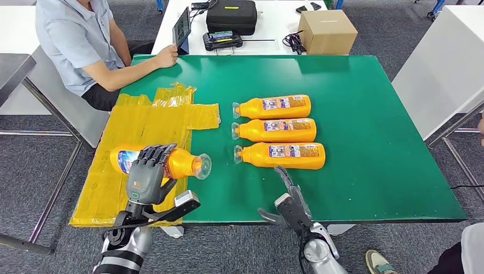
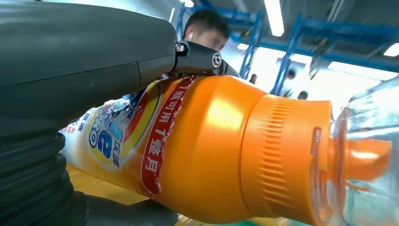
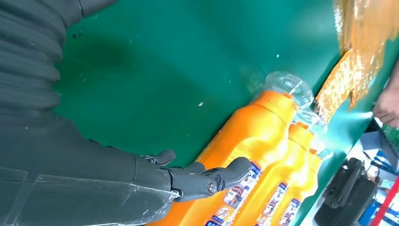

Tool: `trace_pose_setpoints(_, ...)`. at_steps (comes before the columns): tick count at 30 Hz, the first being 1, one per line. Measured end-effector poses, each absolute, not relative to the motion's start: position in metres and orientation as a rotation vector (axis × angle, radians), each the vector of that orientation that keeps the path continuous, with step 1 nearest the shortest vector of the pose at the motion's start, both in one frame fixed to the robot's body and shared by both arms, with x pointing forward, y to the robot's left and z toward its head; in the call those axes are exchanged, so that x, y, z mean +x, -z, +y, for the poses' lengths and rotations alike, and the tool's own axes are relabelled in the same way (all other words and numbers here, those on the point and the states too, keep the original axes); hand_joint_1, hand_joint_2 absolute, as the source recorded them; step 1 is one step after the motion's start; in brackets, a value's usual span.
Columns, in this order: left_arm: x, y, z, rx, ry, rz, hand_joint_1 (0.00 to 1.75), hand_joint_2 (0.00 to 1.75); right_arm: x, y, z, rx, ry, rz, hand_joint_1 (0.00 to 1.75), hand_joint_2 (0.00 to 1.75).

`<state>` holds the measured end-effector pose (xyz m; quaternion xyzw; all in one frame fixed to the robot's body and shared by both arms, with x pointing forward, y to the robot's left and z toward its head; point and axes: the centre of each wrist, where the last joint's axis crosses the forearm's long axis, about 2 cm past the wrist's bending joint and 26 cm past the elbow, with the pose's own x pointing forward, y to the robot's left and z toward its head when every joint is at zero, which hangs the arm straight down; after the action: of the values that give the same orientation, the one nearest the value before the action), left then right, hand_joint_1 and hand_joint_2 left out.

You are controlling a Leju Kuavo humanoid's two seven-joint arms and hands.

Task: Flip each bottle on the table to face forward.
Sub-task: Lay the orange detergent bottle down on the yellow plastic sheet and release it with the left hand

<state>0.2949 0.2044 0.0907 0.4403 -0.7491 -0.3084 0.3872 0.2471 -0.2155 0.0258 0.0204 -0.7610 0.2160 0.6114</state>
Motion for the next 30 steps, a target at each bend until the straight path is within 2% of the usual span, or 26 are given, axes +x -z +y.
trace_pose_setpoints(7,0.316,-0.068,0.208,1.001,0.957,-1.682,1.75,1.75,0.249,-0.030,-0.214,0.071,-0.494,-1.771,0.00,1.75)
trace_pose_setpoints(19,0.334,-0.059,0.224,0.931,1.155,-1.528,1.75,1.75,0.250,-0.031,-0.214,0.077,-0.482,-1.772,0.00,1.75)
trace_pose_setpoints(20,0.336,-0.059,0.224,0.928,1.170,-1.506,1.53,1.75,0.250,-0.031,-0.214,0.078,-0.480,-1.772,0.00,1.75)
trace_pose_setpoints(23,0.343,-0.061,0.225,0.940,1.208,-1.449,0.22,1.75,0.250,-0.031,-0.214,0.080,-0.476,-1.773,0.00,1.75)
trace_pose_setpoints(24,0.344,-0.062,0.225,0.946,1.218,-1.433,0.00,1.75,0.250,-0.031,-0.214,0.081,-0.474,-1.774,0.00,1.75)
trace_pose_setpoints(30,0.354,-0.065,0.224,0.970,1.275,-1.348,0.00,1.75,0.251,-0.031,-0.213,0.084,-0.464,-1.777,0.00,1.75)
